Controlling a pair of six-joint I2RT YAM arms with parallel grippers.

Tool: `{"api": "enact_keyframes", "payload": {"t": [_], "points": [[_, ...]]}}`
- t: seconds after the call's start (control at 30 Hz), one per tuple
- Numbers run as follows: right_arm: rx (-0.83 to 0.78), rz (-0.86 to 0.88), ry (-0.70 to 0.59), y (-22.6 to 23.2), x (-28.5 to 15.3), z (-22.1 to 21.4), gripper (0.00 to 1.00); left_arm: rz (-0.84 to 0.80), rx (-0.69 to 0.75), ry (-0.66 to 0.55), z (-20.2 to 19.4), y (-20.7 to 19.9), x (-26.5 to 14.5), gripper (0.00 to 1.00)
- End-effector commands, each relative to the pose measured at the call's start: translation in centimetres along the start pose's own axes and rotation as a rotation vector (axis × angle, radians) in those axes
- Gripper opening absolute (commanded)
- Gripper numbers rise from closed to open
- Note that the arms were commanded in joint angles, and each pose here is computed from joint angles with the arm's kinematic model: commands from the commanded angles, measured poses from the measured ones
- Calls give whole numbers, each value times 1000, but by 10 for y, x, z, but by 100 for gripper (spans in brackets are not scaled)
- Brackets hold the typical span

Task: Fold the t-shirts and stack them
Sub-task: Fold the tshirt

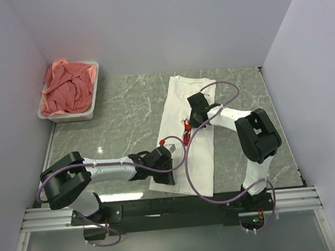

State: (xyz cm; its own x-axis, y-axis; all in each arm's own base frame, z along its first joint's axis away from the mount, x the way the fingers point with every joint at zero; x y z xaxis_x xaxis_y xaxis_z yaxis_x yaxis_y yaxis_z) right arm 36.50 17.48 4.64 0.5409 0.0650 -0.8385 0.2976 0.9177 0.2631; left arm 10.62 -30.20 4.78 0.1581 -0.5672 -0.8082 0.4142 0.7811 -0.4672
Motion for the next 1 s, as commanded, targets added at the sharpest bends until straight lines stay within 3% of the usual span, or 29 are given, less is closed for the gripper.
{"api": "enact_keyframes", "payload": {"t": [0.0,0.27,0.47,0.6,0.97], "points": [[4,38,-4,15,7,0,23,-33,11,-6,3,-9,2,8],[0,55,-20,14,-10,6,24,-60,24,-39,12,-20,-9,13],[10,126,-61,18,-55,25,35,-98,43,-19,13,-28,-11,17],[32,180,-87,9,-89,28,37,-126,57,-13,10,-30,-16,19],[82,277,11,-33,-135,-38,37,-156,83,93,-18,-38,0,16]]}}
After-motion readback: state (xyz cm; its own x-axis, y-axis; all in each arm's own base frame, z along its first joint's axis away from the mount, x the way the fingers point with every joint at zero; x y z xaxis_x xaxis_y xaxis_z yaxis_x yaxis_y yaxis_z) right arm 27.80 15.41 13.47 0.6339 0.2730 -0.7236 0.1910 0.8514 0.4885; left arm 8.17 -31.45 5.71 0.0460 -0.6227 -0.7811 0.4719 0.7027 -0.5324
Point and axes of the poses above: each gripper's point midway between its finger pads, its own x axis out along the fingers, its own y axis along the line the jaws close on, z = x × y, the point moved 3 cm from there along -x, back along the fingers, and after that the axes turned 7 degrees about x, right-handed, at the moved point
